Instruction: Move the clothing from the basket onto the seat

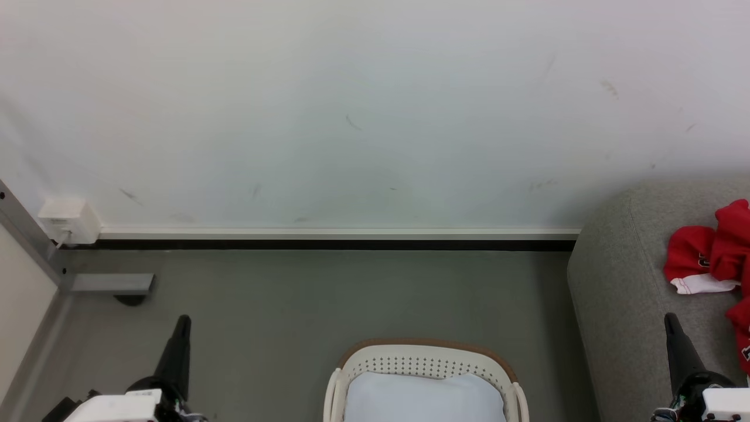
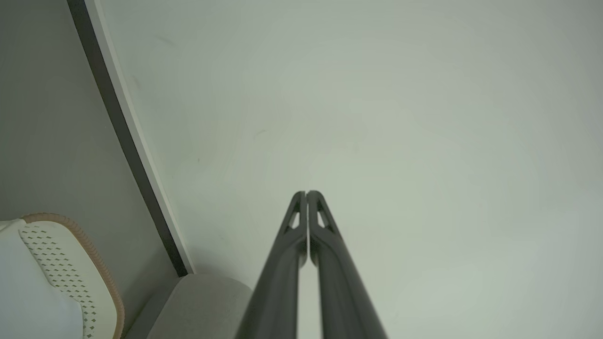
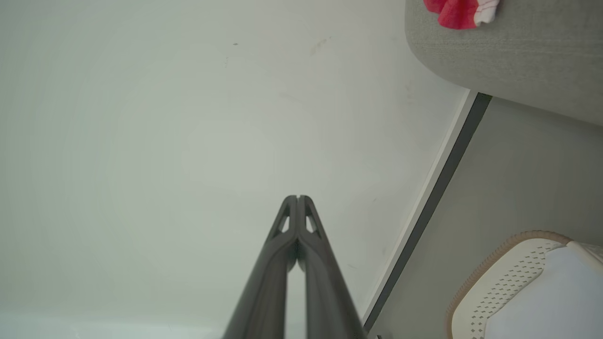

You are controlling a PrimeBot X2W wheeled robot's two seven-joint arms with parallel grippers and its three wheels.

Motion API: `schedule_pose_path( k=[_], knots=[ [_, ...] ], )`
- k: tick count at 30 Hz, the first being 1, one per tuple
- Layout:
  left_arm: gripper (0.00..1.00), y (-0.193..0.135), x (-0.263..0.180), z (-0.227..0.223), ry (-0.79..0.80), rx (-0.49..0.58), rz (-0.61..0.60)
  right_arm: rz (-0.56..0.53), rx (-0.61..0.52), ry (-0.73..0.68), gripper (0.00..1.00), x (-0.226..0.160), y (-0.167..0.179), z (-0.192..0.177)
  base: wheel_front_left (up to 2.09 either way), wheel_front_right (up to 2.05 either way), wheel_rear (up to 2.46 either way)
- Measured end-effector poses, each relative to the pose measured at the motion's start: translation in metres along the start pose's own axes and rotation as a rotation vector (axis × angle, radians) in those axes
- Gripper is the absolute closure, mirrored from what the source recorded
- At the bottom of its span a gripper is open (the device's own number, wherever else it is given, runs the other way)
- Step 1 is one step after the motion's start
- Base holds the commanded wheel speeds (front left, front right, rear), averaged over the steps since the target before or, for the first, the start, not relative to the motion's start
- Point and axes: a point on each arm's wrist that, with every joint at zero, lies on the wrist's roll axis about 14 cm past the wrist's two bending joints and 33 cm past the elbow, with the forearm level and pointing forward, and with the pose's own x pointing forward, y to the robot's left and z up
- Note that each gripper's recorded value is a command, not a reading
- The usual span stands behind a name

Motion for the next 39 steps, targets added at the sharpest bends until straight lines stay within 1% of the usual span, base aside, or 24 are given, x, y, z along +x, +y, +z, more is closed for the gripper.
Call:
schedule_pose_path(
  k=[7, 39],
  knots=[
    [1.0, -0.0012, 0.0008, 0.0001, 0.003, -0.034, -0.006, 0.005, 0.044, 0.003, 1.0, 0.0007, 0.0009, 0.0005, 0.0, 0.0, 0.0],
    [1.0, -0.0015, 0.0009, 0.0001, 0.002, -0.035, -0.006, 0.006, 0.046, 0.002, 1.0, 0.0007, 0.0011, 0.0009, 0.0, 0.0, 0.0]
  ],
)
